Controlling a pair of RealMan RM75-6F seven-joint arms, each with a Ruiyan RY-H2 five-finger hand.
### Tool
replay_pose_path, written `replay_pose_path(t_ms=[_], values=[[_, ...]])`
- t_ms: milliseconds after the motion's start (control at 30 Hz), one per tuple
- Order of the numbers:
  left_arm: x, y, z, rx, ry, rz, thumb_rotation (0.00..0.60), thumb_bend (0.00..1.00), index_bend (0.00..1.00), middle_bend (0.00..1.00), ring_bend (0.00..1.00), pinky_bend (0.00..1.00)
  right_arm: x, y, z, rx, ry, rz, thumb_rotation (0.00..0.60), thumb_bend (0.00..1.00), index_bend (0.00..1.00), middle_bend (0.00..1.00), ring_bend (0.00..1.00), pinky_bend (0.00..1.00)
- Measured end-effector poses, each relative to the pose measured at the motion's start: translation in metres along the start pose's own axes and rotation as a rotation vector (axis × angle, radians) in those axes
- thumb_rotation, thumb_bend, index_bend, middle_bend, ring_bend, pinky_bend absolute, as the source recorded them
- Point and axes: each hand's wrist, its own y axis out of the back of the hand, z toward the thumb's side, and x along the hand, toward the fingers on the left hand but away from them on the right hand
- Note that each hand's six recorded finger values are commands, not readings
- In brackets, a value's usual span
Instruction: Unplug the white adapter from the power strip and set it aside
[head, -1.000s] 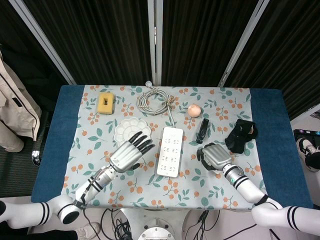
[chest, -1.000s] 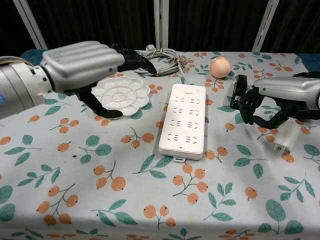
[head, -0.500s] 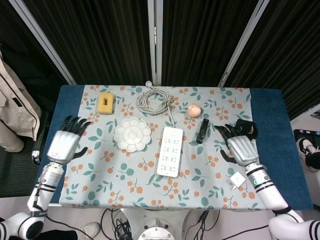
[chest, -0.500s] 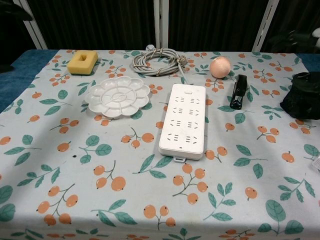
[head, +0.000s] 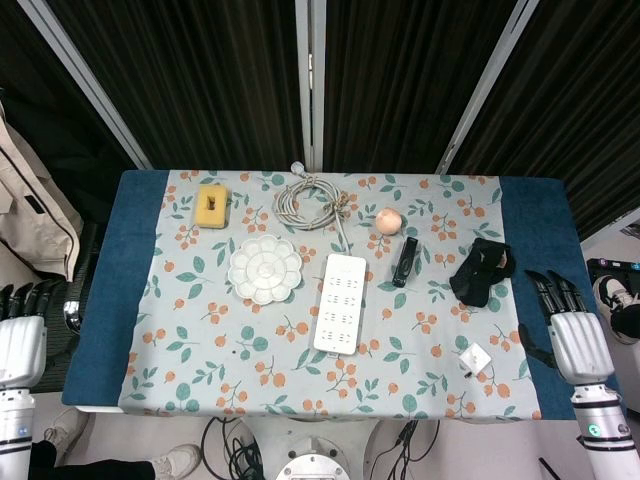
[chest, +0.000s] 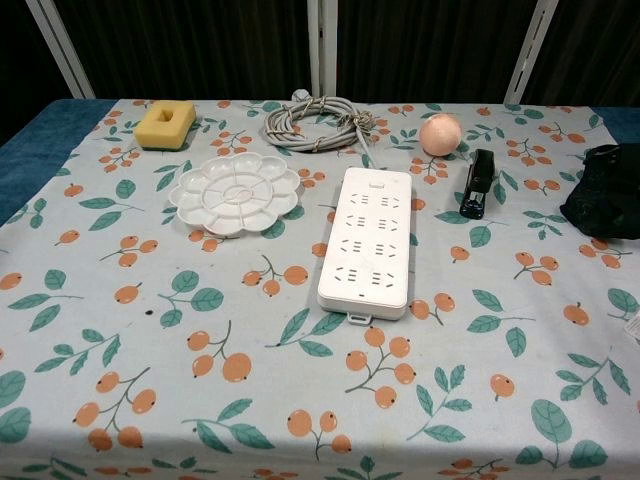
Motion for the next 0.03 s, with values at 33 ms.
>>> replay_pose_path(t_ms=[33], values=[[-0.0043, 0.0002, 0.0001, 0.0, 0.001, 0.005, 0.6, 0.21, 0.14, 0.13, 0.07, 0.05, 0.0039, 0.0003, -0.0017, -0.001, -0.006, -0.002, 0.6, 0.36, 0.0, 0.11, 0.0, 0.09]])
